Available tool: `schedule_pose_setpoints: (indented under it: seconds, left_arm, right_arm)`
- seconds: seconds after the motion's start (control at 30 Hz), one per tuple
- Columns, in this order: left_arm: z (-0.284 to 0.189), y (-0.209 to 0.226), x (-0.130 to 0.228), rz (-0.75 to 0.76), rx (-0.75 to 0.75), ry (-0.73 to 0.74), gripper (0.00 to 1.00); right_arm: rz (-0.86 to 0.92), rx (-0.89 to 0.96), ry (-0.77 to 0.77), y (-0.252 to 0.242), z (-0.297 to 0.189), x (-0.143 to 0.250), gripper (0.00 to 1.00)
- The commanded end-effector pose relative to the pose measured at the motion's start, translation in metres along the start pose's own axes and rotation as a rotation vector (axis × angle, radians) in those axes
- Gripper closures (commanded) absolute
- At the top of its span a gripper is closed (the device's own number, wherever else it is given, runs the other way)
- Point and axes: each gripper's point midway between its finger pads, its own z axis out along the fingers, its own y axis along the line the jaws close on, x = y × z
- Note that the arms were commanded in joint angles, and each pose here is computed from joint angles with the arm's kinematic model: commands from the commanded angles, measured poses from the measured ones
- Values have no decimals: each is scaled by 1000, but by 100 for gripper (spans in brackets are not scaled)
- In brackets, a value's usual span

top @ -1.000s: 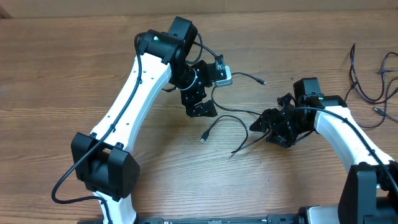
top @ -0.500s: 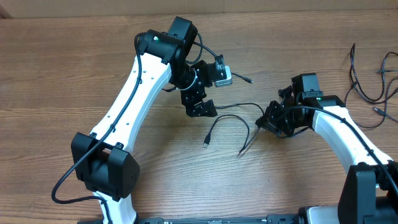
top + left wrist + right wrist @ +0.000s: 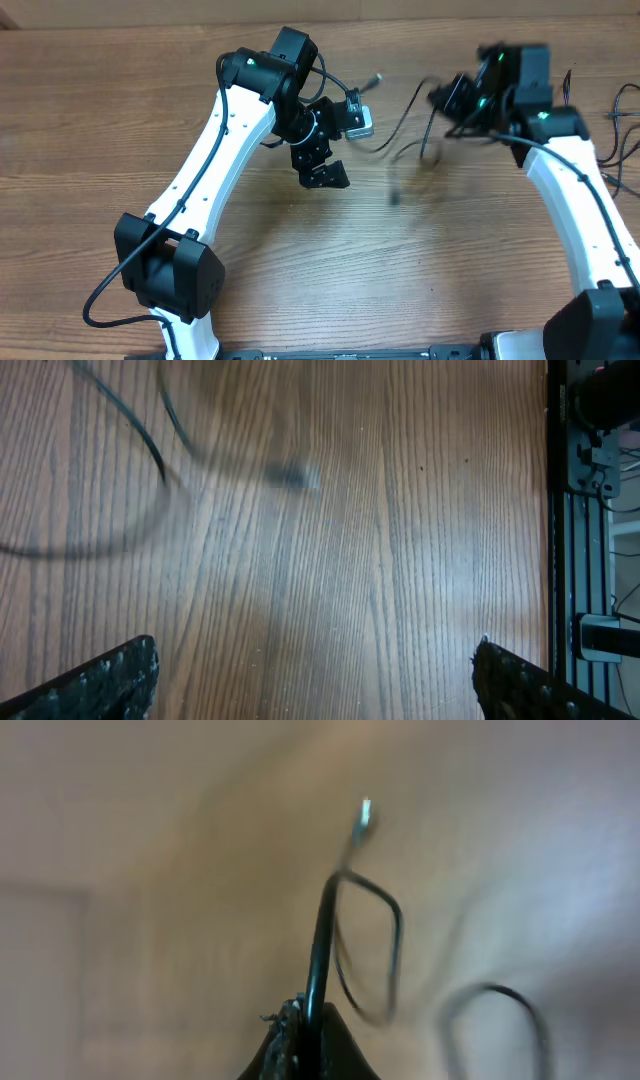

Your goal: Untangle cables

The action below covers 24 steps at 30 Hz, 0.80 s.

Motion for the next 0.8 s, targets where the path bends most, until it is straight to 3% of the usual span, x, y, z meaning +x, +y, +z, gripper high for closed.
schedule_pose_setpoints:
  seconds: [0.0,0.17,0.27,0.4,0.77]
  left_arm:
    - [5,-1,1,2,14,6,0]
    - [5,-1,1,1,14,6,0]
    - [5,-1,1,2,14,6,0]
    - [5,-1,1,2,14,6,0]
    - [5,-1,1,2,14,6,0]
  right_arm:
    - [-33,133,-295,-5,-24,-67,96]
    - [-50,214,-619,-10,-46,-132,96]
    - [-105,223,-701,-13,-46,-154,96]
    - [-99,254,-757,-43,-36,-177,96]
    - [29,429,-854,-191,-32,-222,96]
